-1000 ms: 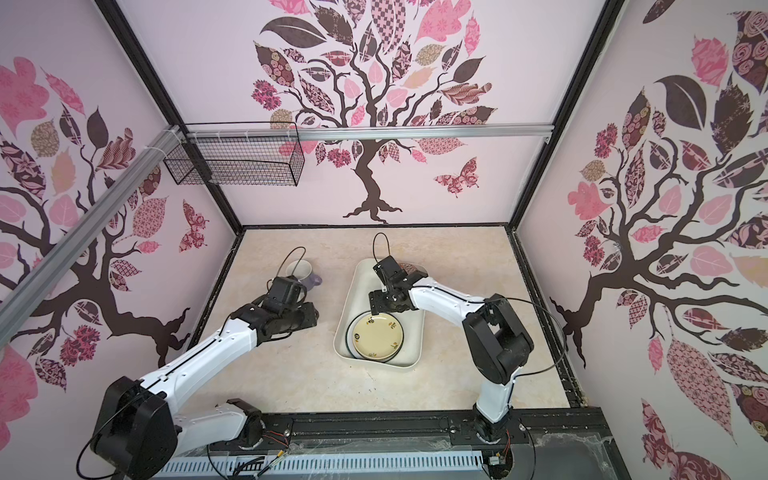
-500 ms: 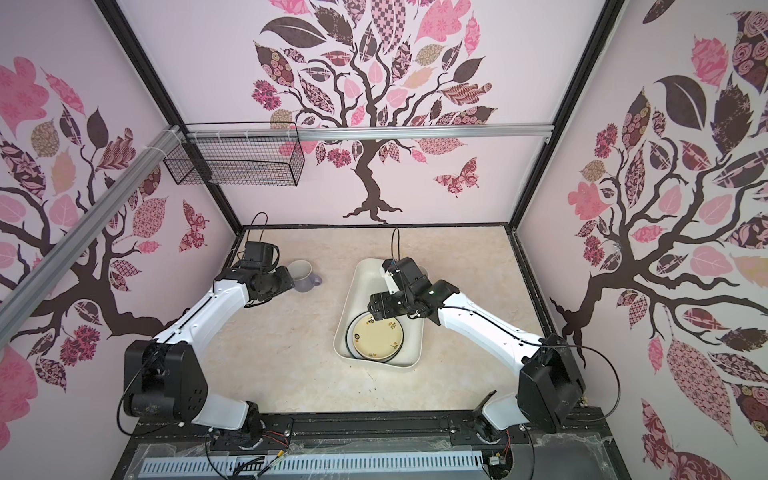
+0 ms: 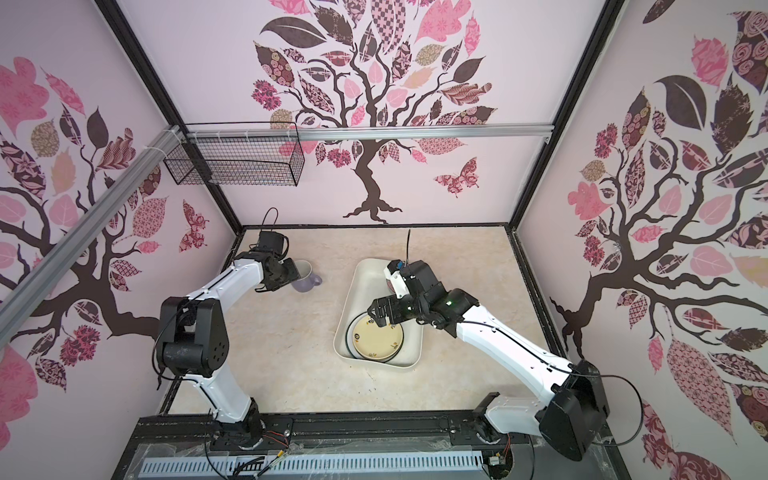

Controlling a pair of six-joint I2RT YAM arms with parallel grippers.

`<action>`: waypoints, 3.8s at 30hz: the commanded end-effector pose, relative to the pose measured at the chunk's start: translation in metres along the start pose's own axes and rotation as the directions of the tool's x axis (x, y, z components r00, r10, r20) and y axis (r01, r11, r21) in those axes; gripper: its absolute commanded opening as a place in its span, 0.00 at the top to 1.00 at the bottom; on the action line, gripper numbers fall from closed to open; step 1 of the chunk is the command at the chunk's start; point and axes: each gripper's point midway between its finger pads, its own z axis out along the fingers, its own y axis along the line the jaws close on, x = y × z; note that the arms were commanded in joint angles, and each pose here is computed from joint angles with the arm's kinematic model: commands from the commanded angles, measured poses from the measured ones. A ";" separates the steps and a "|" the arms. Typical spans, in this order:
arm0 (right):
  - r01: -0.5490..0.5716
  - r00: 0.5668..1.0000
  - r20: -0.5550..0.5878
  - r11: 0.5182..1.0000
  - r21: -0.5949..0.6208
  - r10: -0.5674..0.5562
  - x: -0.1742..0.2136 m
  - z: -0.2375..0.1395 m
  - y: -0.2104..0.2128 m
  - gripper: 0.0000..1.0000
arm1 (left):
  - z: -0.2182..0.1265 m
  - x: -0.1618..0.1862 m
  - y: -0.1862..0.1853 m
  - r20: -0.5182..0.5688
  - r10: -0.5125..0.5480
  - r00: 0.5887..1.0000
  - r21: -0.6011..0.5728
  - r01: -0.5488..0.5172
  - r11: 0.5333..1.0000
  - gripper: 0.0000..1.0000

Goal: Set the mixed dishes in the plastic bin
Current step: 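Move the left gripper to the lavender mug and grasp it, then carry the lavender mug into the bin and lower it beside the bowl, then open the left gripper and withdraw both grippers from the bin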

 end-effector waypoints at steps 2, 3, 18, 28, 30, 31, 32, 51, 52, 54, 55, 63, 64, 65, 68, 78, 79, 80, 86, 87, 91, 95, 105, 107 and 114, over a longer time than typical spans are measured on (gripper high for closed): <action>0.013 1.000 0.021 1.000 -0.014 -0.012 -0.001 -0.007 0.004 0.01 | 0.008 -0.014 -0.002 0.009 0.001 1.000 -0.016 -0.001 1.000 0.47; 0.013 1.000 0.022 1.000 -0.009 -0.012 -0.002 -0.007 0.003 0.01 | 0.011 -0.014 -0.003 0.005 0.002 1.000 -0.017 -0.002 1.000 0.48; 0.006 1.000 0.016 1.000 0.018 -0.006 0.001 -0.004 -0.004 0.01 | 0.013 -0.025 -0.015 -0.028 0.037 0.999 -0.001 -0.037 0.999 0.98; -0.011 1.000 0.020 1.000 0.024 0.010 0.003 -0.005 -0.006 0.00 | -0.036 -0.030 -0.045 -0.002 0.124 0.992 0.074 -0.123 0.990 1.00; -0.017 1.000 0.024 1.000 0.022 0.017 0.003 -0.006 -0.005 0.01 | -0.051 -0.027 -0.057 0.010 0.164 0.986 0.082 -0.164 0.983 1.00; -0.021 0.999 0.026 1.000 0.023 0.020 0.004 -0.006 -0.006 0.00 | -0.059 -0.025 -0.064 0.025 0.190 0.981 0.083 -0.191 0.978 1.00; -0.023 0.999 0.030 0.999 0.026 0.022 0.004 -0.007 -0.006 0.00 | -0.066 -0.024 -0.071 0.039 0.209 0.977 0.081 -0.212 0.974 1.00; -0.056 0.997 0.058 0.995 0.085 0.051 0.016 -0.025 -0.020 0.01 | -0.125 0.061 -0.216 0.108 0.521 0.847 0.197 -0.532 0.823 0.97; -0.057 0.997 0.059 0.994 0.094 0.052 0.018 -0.025 -0.021 0.01 | -0.122 0.065 -0.218 0.099 0.526 0.844 0.201 -0.535 0.821 0.97; -0.058 0.997 0.062 0.993 0.106 0.051 0.019 -0.027 -0.024 0.00 | -0.115 0.070 -0.220 0.086 0.534 0.841 0.201 -0.540 0.817 0.97; -0.059 0.997 0.065 0.992 0.108 0.052 0.020 -0.028 -0.024 0.01 | -0.113 0.071 -0.221 0.080 0.535 0.841 0.201 -0.539 0.818 0.97; -0.062 0.997 0.063 0.991 0.119 0.055 0.022 -0.026 -0.028 0.00 | -0.091 0.085 -0.215 0.037 0.542 0.840 0.191 -0.538 0.821 0.98; -0.061 0.997 0.060 0.991 0.117 0.055 0.023 -0.026 -0.028 0.00 | -0.086 0.088 -0.213 0.022 0.545 0.838 0.188 -0.539 0.821 0.98; -0.064 0.996 0.061 0.991 0.116 0.057 0.023 -0.026 -0.028 0.00 | -0.082 0.091 -0.210 0.010 0.546 0.838 0.184 -0.538 0.823 0.98; -0.067 0.996 0.065 0.991 0.117 0.060 0.023 -0.026 -0.028 0.01 | -0.071 0.099 -0.207 -0.009 0.542 0.840 0.183 -0.531 0.827 0.96; -0.077 0.996 0.051 0.986 0.148 0.070 0.032 -0.024 -0.036 0.01 | -0.045 0.112 -0.205 -0.046 0.528 0.848 0.187 -0.512 0.839 0.91; -0.076 0.996 0.050 0.986 0.148 0.069 0.032 -0.024 -0.036 0.00 | -0.043 0.114 -0.205 -0.050 0.528 0.848 0.188 -0.511 0.839 0.90; -0.077 0.996 0.049 0.986 0.149 0.070 0.034 -0.024 -0.037 0.00 | -0.042 0.114 -0.205 -0.051 0.529 0.847 0.189 -0.512 0.838 0.88; -0.081 0.996 0.047 0.985 0.153 0.075 0.036 -0.025 -0.039 0.00 | -0.032 0.116 -0.206 -0.063 0.532 0.844 0.184 -0.514 0.838 0.87; -0.081 0.996 0.048 0.985 0.153 0.075 0.037 -0.025 -0.039 0.01 | -0.031 0.116 -0.205 -0.066 0.533 0.844 0.180 -0.515 0.838 0.86; -0.081 0.996 0.048 0.984 0.159 0.074 0.038 -0.027 -0.040 0.00 | -0.026 0.114 -0.203 -0.070 0.528 0.846 0.174 -0.511 0.842 0.81; -0.077 0.996 0.054 0.985 0.152 0.070 0.037 -0.029 -0.038 0.00 | -0.024 0.112 -0.202 -0.071 0.524 0.849 0.172 -0.507 0.845 0.66; -0.080 0.995 0.072 0.983 0.167 0.069 0.029 -0.029 -0.039 0.00 | -0.065 0.096 -0.194 0.015 0.512 0.859 0.176 -0.506 0.844 0.11; -0.079 0.994 0.085 0.979 0.189 0.064 0.026 -0.032 -0.043 0.00 | -0.081 0.088 -0.187 0.064 0.498 0.865 0.163 -0.502 0.850 0.02; -0.088 0.995 0.066 0.936 0.342 0.069 0.037 -0.035 -0.072 0.00 | -0.107 0.059 -0.102 0.354 0.388 0.851 -0.001 -0.414 0.910 0.02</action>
